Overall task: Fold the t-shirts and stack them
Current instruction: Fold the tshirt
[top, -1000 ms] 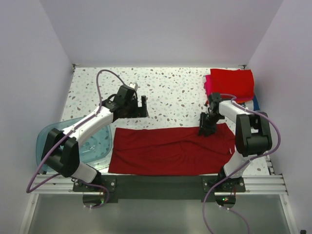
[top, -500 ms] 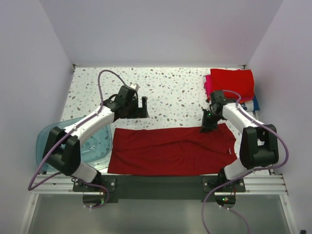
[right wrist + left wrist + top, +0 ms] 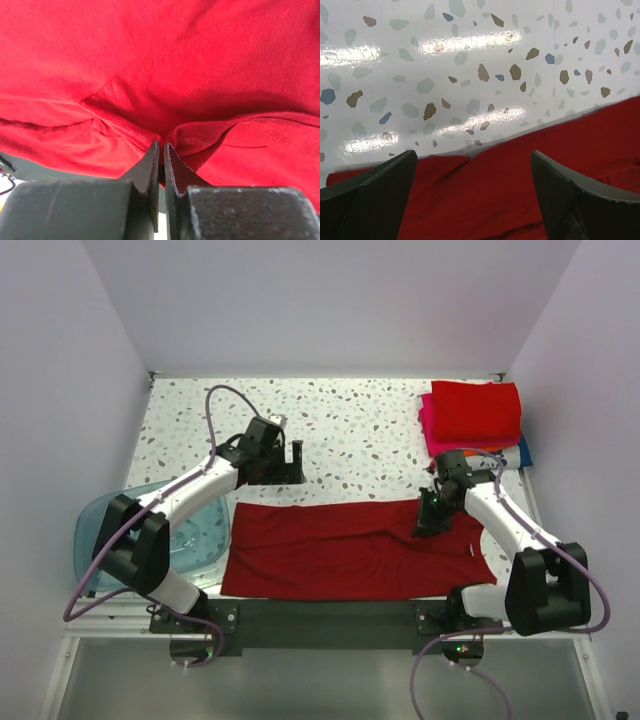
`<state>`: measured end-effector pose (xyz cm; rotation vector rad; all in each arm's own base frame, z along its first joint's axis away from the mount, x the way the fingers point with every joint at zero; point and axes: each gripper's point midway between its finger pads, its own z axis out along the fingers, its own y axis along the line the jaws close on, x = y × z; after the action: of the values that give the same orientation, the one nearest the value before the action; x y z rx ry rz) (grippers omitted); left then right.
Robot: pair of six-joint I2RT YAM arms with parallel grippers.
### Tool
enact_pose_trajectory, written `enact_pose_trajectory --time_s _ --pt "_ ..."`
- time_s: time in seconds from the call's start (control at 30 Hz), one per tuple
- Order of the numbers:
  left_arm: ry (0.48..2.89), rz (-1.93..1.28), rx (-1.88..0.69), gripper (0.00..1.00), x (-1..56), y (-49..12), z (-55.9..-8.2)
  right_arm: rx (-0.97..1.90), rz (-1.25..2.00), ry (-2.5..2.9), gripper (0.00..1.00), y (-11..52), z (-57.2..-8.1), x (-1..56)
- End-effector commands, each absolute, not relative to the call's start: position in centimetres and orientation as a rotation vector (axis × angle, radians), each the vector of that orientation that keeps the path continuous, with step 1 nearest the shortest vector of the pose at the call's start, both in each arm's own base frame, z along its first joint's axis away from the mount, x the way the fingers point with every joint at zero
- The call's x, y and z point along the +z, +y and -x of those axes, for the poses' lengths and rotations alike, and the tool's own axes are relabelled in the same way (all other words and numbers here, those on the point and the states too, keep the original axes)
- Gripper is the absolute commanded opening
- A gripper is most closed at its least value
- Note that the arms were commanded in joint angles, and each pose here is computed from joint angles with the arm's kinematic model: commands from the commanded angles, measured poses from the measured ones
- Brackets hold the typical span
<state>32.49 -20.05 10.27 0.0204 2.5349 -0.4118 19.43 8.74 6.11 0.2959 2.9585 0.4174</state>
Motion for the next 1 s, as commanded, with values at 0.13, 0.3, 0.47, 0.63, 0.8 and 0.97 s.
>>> enact_pose_trajectory --time_s 0.13,0.3,0.47,0.63,0.8,0.97 --pt "2.528 -0.054 -0.406 1.00 10.2 -20.5 -33.1 0.522 -0.320 2.975 0.10 10.3 -16.8 6.5" --pt "2.554 -0.041 -0.326 1.00 9.2 -19.3 -32.8 0.586 -0.301 2.994 0.32 11.1 -15.2 7.0" --pt "2.579 -0.021 -0.241 1.00 8.4 -18.0 -32.4 0.600 -0.294 2.999 0.51 11.2 -14.9 8.3" --pt "2.587 -0.015 -0.192 1.00 8.2 -17.1 -31.8 0.632 -0.371 2.942 0.53 12.1 -17.7 8.9" --pt "2.601 -0.001 -0.141 1.00 7.8 -15.9 -30.7 0.575 -0.446 2.855 0.54 12.2 -22.0 9.0" --pt "2.644 0.034 -0.125 1.00 6.6 -15.2 -29.3 0.474 -0.475 2.818 0.54 11.4 -25.5 7.7"
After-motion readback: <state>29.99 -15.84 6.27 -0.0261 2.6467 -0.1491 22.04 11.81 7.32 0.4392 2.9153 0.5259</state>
